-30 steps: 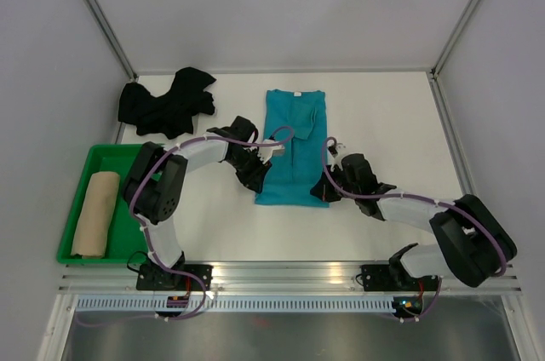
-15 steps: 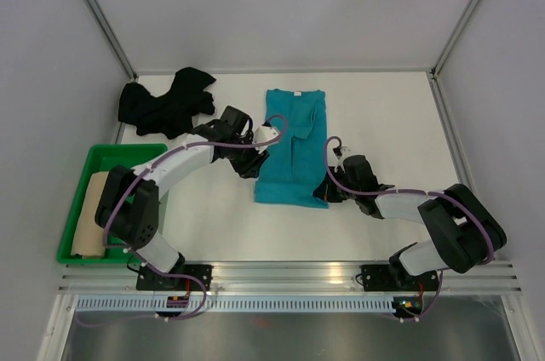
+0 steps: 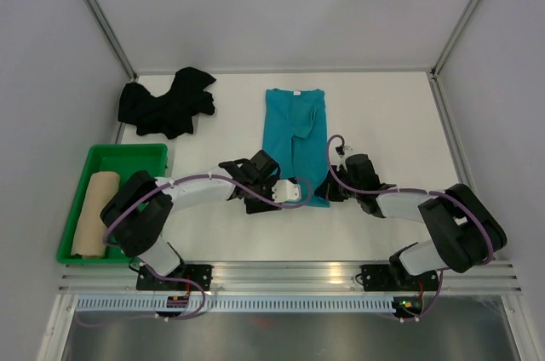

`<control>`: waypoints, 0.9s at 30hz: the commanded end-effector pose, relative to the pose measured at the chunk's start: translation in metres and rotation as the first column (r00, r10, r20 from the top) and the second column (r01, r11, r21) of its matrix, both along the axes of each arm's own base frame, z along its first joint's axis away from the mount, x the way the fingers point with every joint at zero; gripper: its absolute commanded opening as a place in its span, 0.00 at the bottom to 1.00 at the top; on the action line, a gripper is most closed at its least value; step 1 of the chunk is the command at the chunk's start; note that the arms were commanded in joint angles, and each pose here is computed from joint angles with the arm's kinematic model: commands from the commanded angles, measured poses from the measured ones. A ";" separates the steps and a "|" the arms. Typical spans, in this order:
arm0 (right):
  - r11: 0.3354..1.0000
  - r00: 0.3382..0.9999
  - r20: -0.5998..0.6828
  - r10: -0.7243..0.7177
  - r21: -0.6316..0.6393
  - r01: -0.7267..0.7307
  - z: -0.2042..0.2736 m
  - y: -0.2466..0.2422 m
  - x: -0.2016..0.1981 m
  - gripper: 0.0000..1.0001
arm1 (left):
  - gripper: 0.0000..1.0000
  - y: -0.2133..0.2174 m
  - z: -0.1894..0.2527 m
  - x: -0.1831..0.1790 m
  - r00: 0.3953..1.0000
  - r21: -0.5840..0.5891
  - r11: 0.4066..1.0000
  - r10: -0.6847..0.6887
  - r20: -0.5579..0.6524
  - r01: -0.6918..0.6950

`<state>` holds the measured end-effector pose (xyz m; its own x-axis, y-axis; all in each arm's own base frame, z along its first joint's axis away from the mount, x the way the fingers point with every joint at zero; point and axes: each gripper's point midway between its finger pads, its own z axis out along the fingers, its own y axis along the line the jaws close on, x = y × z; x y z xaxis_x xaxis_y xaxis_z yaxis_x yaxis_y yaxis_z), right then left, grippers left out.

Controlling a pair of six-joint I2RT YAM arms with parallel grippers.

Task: Roll the t-shirts
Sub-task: Roll the tshirt

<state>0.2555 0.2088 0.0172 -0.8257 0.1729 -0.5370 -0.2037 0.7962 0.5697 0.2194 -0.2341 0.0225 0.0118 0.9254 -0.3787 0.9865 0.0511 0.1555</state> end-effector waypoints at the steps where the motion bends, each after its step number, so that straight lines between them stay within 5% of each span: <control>1: 1.000 1.000 0.025 0.013 0.023 -0.013 0.010 0.004 0.005 0.01 | 0.60 -0.013 0.007 0.030 0.987 -0.022 0.998 -0.049 0.152 0.053; 8: 0.998 0.997 0.062 0.051 0.025 -0.052 0.017 0.006 0.005 0.02 | 0.51 -0.009 -0.017 0.024 0.990 -0.006 0.997 -0.073 0.123 0.074; 9: 0.998 0.996 0.069 0.061 0.029 -0.063 0.019 0.008 0.005 0.02 | 0.46 -0.009 -0.019 0.023 0.990 -0.001 0.997 -0.074 0.118 0.074; 13: 0.991 0.981 0.140 0.132 0.016 -0.136 0.037 0.011 0.005 0.15 | 0.03 -0.008 -0.019 0.026 0.990 0.005 0.998 -0.059 0.130 0.059; 16: 0.981 0.949 0.251 0.192 -0.042 -0.187 0.058 0.007 0.009 0.32 | 0.02 -0.006 -0.009 0.028 0.989 -0.010 0.999 -0.042 0.140 0.043; 23: 0.928 0.755 0.543 0.368 -0.168 -0.332 0.119 0.007 -0.001 0.46 | 0.02 -0.009 0.035 0.025 0.998 -0.177 0.984 0.026 -0.061 -0.036; 26: 0.844 0.596 0.607 0.527 -0.291 -0.450 0.128 0.016 -0.017 0.48 | 0.02 -0.004 0.047 0.026 0.994 -0.201 0.978 0.038 -0.103 -0.058; 27: 0.788 0.498 0.617 0.609 -0.400 -0.468 0.126 0.016 -0.019 0.48 | 0.02 -0.002 0.049 0.026 0.993 -0.203 0.977 0.035 -0.110 -0.056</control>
